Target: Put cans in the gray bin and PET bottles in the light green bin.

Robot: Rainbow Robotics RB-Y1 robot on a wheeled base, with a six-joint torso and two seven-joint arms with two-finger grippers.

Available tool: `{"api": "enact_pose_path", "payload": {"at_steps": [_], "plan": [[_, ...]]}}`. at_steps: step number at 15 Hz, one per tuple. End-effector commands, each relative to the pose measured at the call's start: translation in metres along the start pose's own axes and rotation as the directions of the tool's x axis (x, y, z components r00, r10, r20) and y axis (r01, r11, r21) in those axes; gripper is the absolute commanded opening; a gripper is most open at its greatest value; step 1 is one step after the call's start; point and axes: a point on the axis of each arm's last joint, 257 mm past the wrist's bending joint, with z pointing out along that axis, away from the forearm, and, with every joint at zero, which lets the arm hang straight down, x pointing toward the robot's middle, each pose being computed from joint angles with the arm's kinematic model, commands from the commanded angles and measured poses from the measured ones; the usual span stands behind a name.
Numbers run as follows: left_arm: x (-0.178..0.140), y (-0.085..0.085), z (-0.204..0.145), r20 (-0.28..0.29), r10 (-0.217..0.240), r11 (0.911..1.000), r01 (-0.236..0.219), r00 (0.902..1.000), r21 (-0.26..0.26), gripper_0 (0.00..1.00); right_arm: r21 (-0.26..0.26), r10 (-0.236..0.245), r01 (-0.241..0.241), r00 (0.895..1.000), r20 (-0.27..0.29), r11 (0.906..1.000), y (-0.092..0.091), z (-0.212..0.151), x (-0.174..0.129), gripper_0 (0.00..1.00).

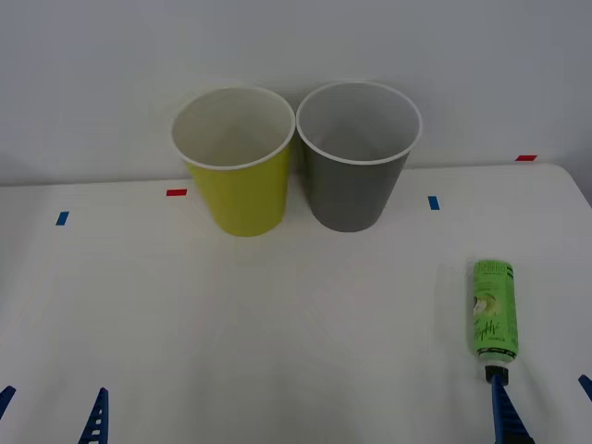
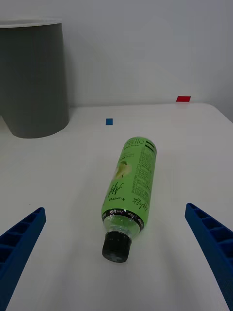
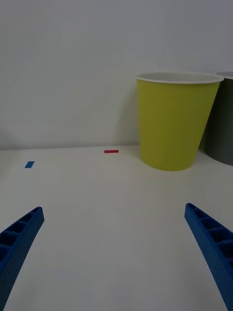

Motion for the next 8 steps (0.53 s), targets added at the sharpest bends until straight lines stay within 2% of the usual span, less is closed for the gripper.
{"api": "enact_pose_path", "payload": {"at_steps": [1, 8], "plan": [[0.0, 0.0, 0.0, 0.0, 0.0, 1.0, 0.0, 1.0, 0.0, 1.0, 0.0, 0.0, 0.0, 1.0, 0.0, 1.0, 0.0, 0.0, 0.0, 1.0], [0.0, 0.0, 0.0, 0.0, 0.0, 1.0, 0.0, 1.0, 0.0, 1.0, 0.0, 0.0, 0.0, 1.0, 0.0, 1.0, 0.0, 0.0, 0.0, 1.0]]}}
